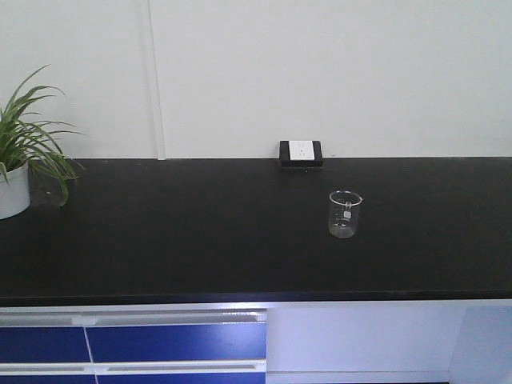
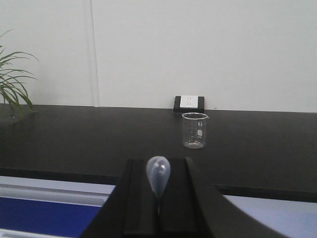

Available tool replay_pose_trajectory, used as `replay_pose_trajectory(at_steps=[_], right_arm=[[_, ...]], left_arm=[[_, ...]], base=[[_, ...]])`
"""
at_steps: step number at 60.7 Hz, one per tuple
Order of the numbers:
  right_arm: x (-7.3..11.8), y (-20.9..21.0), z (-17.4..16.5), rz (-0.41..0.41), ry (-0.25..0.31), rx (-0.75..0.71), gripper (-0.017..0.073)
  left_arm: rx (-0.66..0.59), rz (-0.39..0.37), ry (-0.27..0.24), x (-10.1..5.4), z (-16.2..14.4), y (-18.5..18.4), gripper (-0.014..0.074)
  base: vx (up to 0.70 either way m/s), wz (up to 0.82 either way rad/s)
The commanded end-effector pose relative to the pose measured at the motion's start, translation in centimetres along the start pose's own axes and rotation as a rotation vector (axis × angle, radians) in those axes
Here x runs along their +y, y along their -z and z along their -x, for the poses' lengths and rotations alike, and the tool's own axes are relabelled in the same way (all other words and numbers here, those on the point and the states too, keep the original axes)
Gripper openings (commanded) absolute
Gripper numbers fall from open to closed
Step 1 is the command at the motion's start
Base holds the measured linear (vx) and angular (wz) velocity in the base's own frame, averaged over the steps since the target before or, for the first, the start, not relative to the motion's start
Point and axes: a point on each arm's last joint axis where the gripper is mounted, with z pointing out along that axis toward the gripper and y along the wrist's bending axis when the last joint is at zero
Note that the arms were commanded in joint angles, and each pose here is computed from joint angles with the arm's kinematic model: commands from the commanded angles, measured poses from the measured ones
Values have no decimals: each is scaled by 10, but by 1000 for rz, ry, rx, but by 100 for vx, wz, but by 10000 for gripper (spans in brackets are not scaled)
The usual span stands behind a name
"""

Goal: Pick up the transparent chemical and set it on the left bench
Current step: 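Drive the base to the bench with white bins, holding the pipette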

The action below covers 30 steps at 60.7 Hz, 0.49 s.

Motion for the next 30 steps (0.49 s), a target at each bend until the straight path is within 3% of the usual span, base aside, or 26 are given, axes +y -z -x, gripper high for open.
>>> replay_pose_trajectory(at_steps=[1, 15, 30], right_arm=[[1, -3, 15, 16, 8, -99, -3], [1, -3, 15, 16, 8, -99, -3], [1, -3, 15, 16, 8, -99, -3]], left_arm=[[-81, 2, 9, 0, 3, 1, -3], [-81, 2, 9, 0, 3, 1, -3], [-81, 2, 9, 0, 3, 1, -3]], base=[[-36, 6], [-33, 18], [-24, 47]])
